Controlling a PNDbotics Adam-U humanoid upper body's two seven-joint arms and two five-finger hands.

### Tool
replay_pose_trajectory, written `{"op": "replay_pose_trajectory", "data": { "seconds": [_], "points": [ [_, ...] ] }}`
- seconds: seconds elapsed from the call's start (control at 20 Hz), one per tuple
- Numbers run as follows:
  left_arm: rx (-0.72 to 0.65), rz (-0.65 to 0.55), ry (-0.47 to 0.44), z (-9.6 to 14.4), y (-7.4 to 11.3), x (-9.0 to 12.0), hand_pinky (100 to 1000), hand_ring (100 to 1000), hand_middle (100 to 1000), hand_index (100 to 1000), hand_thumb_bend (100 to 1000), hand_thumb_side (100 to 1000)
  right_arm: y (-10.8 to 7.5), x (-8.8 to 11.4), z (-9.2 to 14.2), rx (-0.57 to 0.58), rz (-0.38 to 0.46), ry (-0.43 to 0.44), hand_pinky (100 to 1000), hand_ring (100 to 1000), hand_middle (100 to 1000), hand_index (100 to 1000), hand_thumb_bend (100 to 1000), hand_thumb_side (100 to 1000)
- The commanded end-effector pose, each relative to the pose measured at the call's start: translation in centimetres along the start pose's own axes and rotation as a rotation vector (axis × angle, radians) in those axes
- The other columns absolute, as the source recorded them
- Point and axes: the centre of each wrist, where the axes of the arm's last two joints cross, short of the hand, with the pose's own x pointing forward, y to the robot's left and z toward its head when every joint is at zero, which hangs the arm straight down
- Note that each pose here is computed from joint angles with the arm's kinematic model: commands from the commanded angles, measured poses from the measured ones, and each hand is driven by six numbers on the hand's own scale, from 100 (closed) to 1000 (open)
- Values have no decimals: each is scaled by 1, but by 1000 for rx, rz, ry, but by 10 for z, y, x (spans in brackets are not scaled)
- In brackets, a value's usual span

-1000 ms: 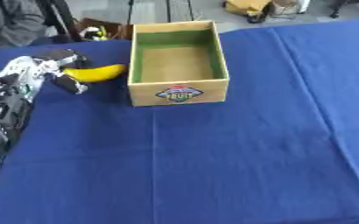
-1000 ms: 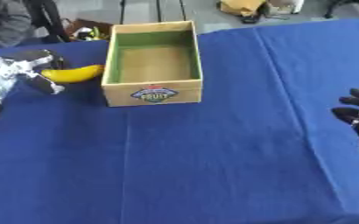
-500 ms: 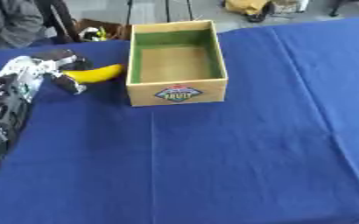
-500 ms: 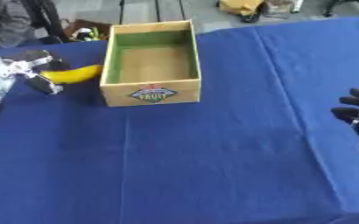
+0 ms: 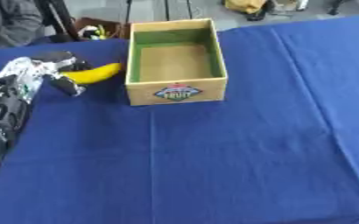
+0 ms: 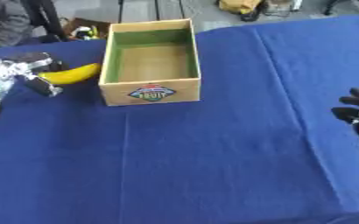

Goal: Pick up objects on the table and place them in the box.

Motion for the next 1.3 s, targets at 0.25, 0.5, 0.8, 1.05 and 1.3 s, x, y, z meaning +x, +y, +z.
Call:
{"op": "replay_pose_trajectory", "data": {
  "seconds": [0.25, 0.5, 0.8, 1.05, 1.3],
  "points": [
    [30, -16, 22, 8, 15, -9, 808, 723, 629, 810, 428, 182, -4, 13, -5, 12, 26, -37, 817, 674, 673, 788, 100, 1000],
    [24, -18, 24, 8, 13, -9, 791, 679, 556, 773, 369, 162, -4, 12, -5, 13, 26, -37, 817, 674, 673, 788, 100, 1000],
    [42, -12, 22, 8, 16, -9, 772, 629, 478, 716, 280, 142, -4, 12, -5, 13, 24, -37, 817, 674, 674, 787, 100, 1000],
    [59, -10, 8, 10, 22, -9, 772, 625, 477, 711, 272, 141, -4, 12, -5, 13, 25, -35, 817, 674, 674, 787, 100, 1000],
    [67, -2, 0, 11, 23, -9, 770, 623, 476, 705, 268, 140, -4, 12, -5, 14, 23, -35, 817, 674, 674, 788, 100, 1000]
  ]
}}
